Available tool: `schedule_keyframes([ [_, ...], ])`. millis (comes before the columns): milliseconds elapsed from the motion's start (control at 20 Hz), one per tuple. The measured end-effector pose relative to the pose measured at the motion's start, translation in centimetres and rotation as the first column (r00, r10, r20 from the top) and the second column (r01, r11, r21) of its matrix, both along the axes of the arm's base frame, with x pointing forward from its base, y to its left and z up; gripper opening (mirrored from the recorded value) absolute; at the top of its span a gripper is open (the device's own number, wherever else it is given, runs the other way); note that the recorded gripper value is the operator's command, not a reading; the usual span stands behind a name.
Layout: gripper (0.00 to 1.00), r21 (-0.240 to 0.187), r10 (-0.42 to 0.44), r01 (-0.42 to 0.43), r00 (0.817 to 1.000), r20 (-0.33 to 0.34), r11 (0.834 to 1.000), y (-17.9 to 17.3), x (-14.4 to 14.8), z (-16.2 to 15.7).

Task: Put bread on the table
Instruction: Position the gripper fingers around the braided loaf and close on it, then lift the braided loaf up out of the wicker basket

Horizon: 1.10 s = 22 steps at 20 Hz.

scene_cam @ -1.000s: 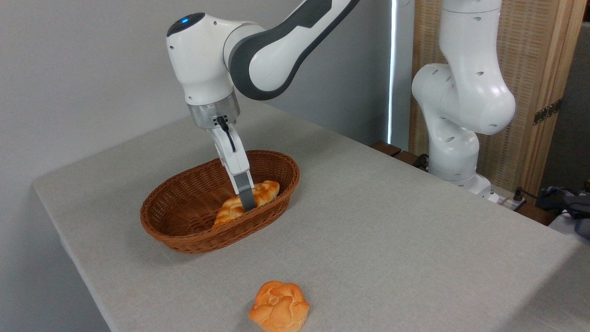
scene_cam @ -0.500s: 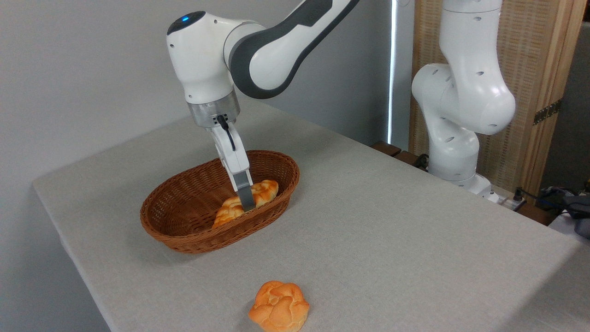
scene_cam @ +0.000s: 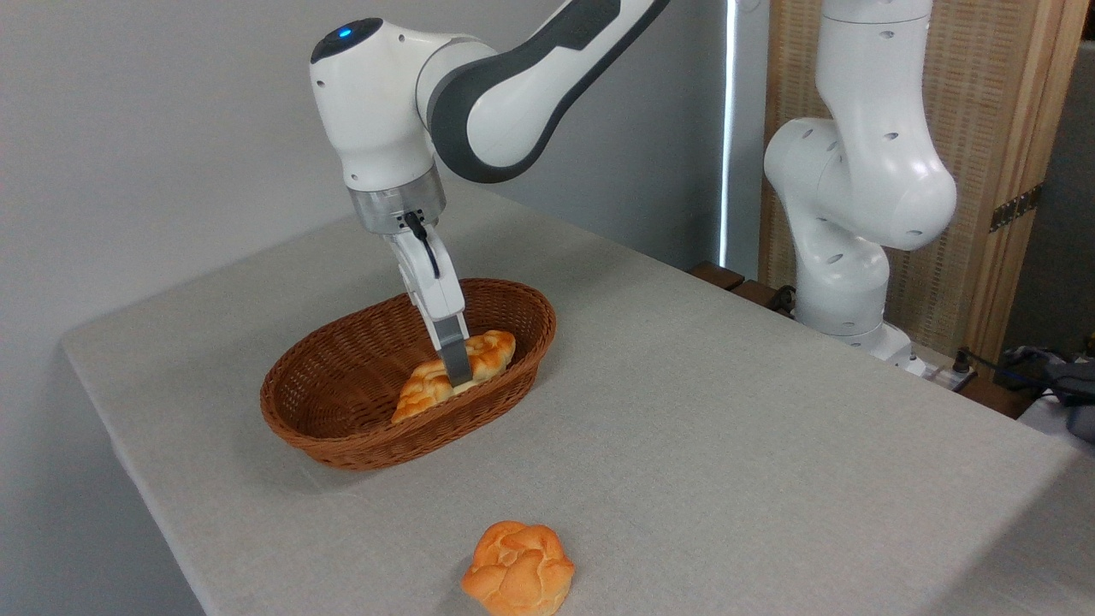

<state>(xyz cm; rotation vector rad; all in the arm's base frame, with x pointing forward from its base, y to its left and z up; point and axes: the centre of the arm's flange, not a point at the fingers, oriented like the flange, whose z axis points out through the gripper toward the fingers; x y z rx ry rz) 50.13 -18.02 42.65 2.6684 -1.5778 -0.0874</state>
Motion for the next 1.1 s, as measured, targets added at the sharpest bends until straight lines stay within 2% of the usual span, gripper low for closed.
schedule_keyframes([
  [250,0.28,-0.008,0.016,-0.016,1.000,0.001,1.000,-0.1,0.1,0.2],
  [450,0.28,-0.078,0.064,-0.064,0.998,-0.005,0.995,-0.2,0.6,1.8],
  [600,0.29,-0.097,0.085,-0.089,0.995,-0.052,0.991,0.0,0.7,3.4],
  [850,0.30,-0.091,0.130,-0.139,0.986,-0.101,0.986,0.9,1.0,5.7],
  [950,0.37,-0.086,0.138,-0.149,0.983,-0.119,0.985,1.7,1.1,6.8],
  [1100,0.36,-0.082,0.149,-0.161,0.979,-0.139,0.984,3.1,1.4,8.3],
])
